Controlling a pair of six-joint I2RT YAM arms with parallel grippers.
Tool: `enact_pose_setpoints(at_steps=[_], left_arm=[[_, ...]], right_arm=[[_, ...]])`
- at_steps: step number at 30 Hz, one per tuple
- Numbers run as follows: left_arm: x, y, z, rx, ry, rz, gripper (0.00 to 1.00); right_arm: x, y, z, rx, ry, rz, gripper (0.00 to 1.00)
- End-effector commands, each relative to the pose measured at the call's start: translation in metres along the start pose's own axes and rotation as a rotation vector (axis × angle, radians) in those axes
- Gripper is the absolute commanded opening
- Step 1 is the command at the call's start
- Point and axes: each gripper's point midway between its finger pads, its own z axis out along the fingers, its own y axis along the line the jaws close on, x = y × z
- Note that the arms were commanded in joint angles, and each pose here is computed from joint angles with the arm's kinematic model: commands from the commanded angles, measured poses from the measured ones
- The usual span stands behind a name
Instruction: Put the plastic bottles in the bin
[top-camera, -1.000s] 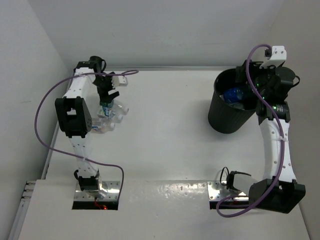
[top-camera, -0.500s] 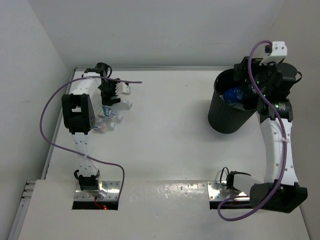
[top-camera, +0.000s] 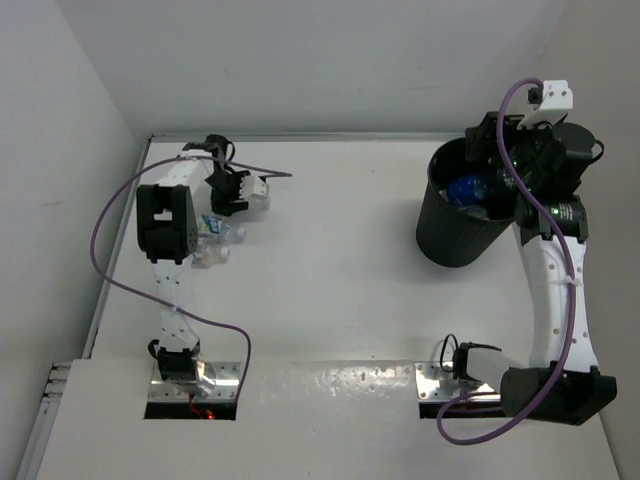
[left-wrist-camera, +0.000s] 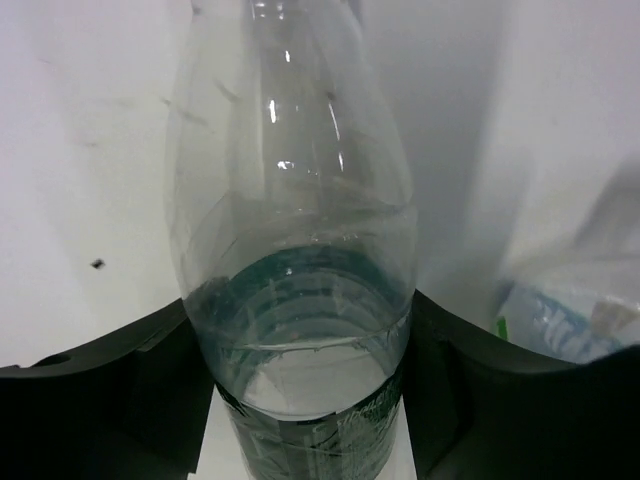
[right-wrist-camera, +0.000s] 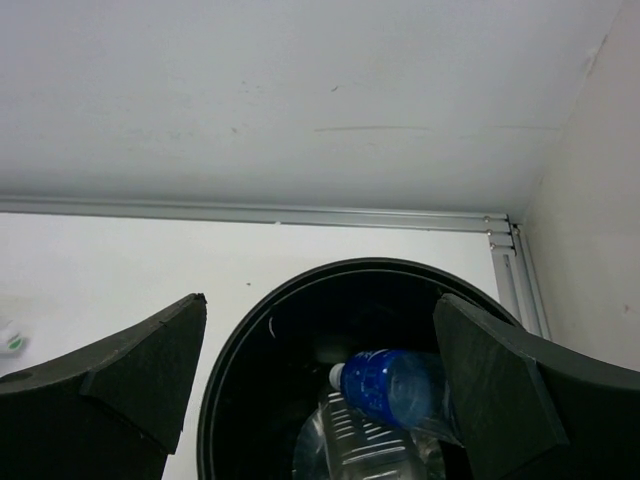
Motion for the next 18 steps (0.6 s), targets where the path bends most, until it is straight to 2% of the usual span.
enact_pose_setpoints(at_steps=[1, 5, 6, 7, 8, 9, 10, 11, 13, 14, 15, 16, 17, 18], left_arm=[[-0.035, 0.022, -0.007, -0.053, -0.125, -0.023, 0.67], [-0.085, 0.074, -0.061, -0.224, -0.353, -0.173, 0.55], [-0.111, 0.09, -0.1, -0.29, -0.468, -0.173, 0.54], [-0.125, 0.097, -0.123, -0.323, -0.539, -0.196, 0.52], [-0.142, 0.107, -0.148, -0.361, -0.635, -0.282, 0.48], [-0.174, 0.106, -0.197, -0.386, -0.773, -0.258, 0.45], [-0.193, 0.103, -0.218, -0.379, -0.854, -0.283, 0.43], [-0.211, 0.109, -0.252, -0.383, -0.985, -0.369, 0.43], [-0.256, 0.085, -0.297, -0.304, -1.159, -0.364, 0.43], [-0.275, 0.085, -0.329, -0.341, -1.258, -0.298, 0.43], [-0.288, 0.068, -0.33, -0.189, -1.331, -0.419, 0.43], [-0.301, 0.059, -0.342, -0.146, -1.381, -0.431, 0.43], [-0.323, 0.047, -0.369, -0.147, -1.464, -0.36, 0.43], [-0.333, 0.034, -0.367, -0.021, -1.491, -0.435, 0.41]], right_arm=[[-0.027, 0.017, -0.003, -0.062, -0.069, -0.015, 0.94], [-0.031, 0.046, -0.004, -0.18, -0.083, -0.003, 0.91], [-0.037, 0.055, -0.006, -0.213, -0.103, 0.011, 0.89], [-0.035, 0.067, -0.006, -0.256, -0.1, 0.016, 0.89], [-0.039, 0.074, -0.007, -0.286, -0.115, 0.032, 0.88], [-0.041, 0.086, -0.01, -0.329, -0.119, 0.047, 0.88], [-0.044, 0.094, -0.01, -0.36, -0.133, 0.064, 0.87], [-0.051, 0.102, -0.011, -0.391, -0.153, 0.081, 0.87], [-0.066, 0.128, -0.013, -0.473, -0.196, 0.118, 0.83], [-0.07, 0.135, -0.014, -0.497, -0.199, 0.127, 0.81], [-0.078, 0.154, -0.02, -0.564, -0.213, 0.127, 0.8], [-0.082, 0.161, -0.018, -0.586, -0.219, 0.133, 0.79], [-0.086, 0.17, -0.014, -0.614, -0.214, 0.16, 0.79], [-0.098, 0.189, -0.026, -0.674, -0.233, 0.159, 0.79]])
